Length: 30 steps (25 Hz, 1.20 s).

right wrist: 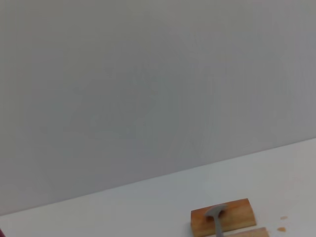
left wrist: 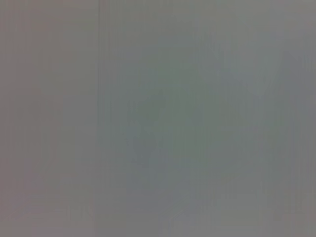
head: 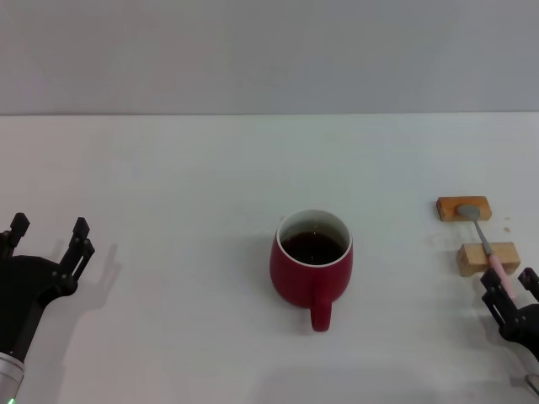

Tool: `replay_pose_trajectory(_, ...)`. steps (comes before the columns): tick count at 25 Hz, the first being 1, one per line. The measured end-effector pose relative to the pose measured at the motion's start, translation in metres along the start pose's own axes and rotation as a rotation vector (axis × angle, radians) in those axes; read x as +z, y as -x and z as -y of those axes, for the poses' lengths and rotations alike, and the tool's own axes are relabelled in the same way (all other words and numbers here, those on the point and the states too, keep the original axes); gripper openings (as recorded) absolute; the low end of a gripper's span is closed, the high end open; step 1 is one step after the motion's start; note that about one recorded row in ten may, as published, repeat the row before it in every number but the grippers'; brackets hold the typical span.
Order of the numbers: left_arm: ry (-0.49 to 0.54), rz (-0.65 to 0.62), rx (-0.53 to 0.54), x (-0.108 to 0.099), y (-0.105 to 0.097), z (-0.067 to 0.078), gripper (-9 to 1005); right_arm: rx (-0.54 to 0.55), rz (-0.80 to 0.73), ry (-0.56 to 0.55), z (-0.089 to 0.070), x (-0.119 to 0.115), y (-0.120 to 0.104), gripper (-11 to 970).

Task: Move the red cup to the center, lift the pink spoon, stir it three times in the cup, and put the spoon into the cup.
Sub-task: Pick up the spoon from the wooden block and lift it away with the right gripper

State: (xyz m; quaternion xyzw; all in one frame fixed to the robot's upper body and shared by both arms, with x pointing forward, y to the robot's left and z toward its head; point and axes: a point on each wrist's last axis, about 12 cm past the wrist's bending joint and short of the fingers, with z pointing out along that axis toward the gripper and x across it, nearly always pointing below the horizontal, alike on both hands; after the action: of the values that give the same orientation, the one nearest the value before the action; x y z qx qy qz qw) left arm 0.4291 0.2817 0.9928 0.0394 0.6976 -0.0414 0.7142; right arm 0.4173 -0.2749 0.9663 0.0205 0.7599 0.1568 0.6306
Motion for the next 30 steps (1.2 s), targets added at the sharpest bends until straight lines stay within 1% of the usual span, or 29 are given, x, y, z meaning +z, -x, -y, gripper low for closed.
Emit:
replay_pose_trajectory(4,0.0,0.0,0.0,0.0,0.0,0.0001,814,0.0,0.001,-0.001,0.0,0.0003,0.0002,480)
replay_pose_trajectory(9,0.0,0.0,0.0,0.0,-0.0001,0.0002,814,0.0,0.0,-0.002,0.0004,0.0004,0.0002,434)
replay_pose_trajectory(17,-0.001,0.001,-0.001,0.0002,0.0001,0.0006,814,0.0,-0.001,0.001,-0.0003,0.0014,0.0003,424)
replay_pose_trajectory(30,0.001,-0.002,0.0,-0.0011,-0.0005,0.0,814,0.004,-0.005,0.003,-0.001,0.0023,0.0001,354)
